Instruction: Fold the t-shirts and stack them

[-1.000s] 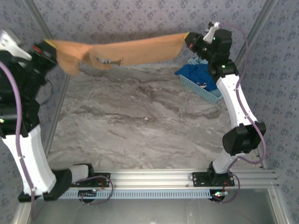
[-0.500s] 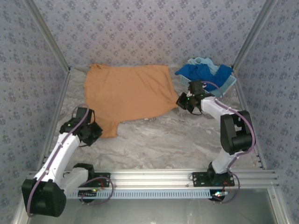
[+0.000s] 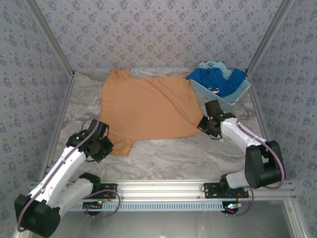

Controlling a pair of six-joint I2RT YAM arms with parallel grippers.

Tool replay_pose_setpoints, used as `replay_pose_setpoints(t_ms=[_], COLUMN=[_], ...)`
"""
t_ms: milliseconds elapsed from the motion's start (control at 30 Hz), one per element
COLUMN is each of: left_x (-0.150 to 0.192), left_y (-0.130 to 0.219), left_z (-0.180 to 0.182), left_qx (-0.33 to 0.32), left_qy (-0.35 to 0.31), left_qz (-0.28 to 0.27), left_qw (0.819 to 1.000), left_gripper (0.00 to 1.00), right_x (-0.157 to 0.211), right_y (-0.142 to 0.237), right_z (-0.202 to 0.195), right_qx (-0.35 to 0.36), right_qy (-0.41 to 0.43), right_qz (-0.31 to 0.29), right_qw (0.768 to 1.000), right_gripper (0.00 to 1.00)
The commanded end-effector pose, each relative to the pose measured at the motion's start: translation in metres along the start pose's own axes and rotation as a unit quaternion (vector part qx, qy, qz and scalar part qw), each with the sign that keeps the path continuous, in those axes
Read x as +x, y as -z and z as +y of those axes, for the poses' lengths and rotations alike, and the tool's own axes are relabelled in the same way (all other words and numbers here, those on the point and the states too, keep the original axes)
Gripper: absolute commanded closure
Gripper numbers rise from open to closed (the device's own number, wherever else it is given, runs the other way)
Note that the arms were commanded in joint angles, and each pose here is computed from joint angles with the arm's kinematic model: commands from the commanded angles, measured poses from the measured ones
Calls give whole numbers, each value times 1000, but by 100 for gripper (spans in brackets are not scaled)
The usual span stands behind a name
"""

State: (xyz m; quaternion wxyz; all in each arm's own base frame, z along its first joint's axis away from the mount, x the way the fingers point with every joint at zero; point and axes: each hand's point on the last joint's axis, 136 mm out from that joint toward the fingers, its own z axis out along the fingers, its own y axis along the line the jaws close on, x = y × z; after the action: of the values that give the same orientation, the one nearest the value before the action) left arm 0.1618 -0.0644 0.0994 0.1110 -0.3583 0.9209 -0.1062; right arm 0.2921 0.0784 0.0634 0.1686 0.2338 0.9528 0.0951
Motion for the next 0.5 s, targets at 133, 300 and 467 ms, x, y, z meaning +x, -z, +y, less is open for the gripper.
replay_pose_setpoints(t_ms=[133, 300, 467], left_x=[20, 34, 39], left_y=[-6, -17, -20], left_z=[46, 52, 43], left_qx=[-63, -47, -40], left_qy=[74, 109, 98], left_qz=[-2, 13, 23], left_qw=[995, 993, 994], left_gripper=[100, 100, 100], right_x=[39, 52, 42], right_y=[-11, -10, -4], right_z=[-37, -47, -44], right_qx=[55, 69, 62], right_qy=[0, 5, 23], right_qz=[47, 68, 56], right_qw=[997, 995, 996], right_gripper=[100, 100, 100])
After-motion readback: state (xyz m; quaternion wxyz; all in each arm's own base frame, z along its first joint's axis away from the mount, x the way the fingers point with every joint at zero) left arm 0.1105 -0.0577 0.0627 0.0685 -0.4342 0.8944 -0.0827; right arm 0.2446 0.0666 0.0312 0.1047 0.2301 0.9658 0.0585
